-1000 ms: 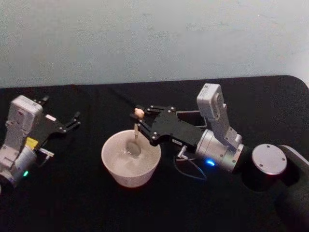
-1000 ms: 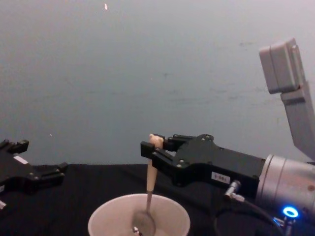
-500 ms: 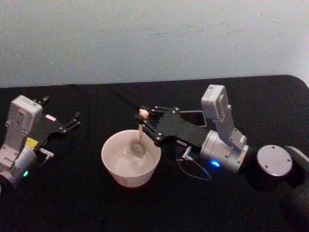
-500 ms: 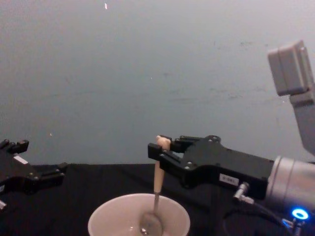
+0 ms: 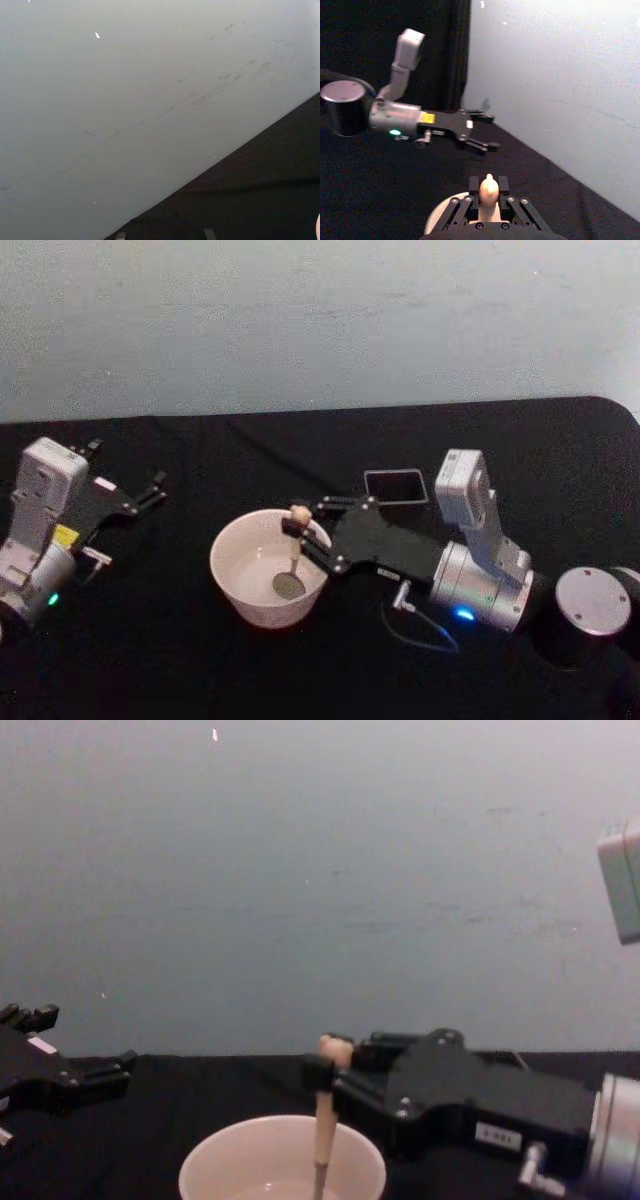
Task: Pick up the stirring spoon with one hand, stir inside the cup, then place it back in its original position.
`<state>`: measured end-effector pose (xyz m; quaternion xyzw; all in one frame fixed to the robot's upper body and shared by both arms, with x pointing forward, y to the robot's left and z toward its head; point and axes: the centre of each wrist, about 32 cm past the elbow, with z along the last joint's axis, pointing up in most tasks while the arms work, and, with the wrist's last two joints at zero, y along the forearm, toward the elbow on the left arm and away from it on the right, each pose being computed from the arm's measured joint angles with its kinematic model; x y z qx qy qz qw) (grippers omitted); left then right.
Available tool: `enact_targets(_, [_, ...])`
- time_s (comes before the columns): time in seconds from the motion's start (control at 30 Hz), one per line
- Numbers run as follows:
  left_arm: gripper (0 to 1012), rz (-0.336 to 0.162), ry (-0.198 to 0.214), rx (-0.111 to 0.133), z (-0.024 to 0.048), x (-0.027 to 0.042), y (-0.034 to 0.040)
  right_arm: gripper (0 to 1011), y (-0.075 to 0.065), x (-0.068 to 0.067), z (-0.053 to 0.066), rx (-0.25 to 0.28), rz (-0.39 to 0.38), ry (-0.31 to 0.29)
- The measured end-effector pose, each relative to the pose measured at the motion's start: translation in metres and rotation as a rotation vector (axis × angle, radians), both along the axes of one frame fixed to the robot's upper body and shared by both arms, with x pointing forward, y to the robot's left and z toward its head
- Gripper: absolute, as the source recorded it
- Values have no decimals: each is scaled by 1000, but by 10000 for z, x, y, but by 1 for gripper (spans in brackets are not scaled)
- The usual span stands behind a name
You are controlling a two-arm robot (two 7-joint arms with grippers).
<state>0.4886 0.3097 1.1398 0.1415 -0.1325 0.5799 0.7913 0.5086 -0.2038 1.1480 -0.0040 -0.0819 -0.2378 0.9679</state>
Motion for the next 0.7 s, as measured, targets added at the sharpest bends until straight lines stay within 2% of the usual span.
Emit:
enact_targets(0.17, [1001, 0, 0, 0, 0, 0, 0, 215, 80, -65, -15, 4, 42, 14])
enact_targets(0.33, [1001, 0, 0, 0, 0, 0, 0, 215, 174, -51, 0, 21, 53, 15])
enact_targets(0.7, [1001, 0, 0, 0, -1, 0, 0, 215, 344, 132, 28, 39, 21, 11])
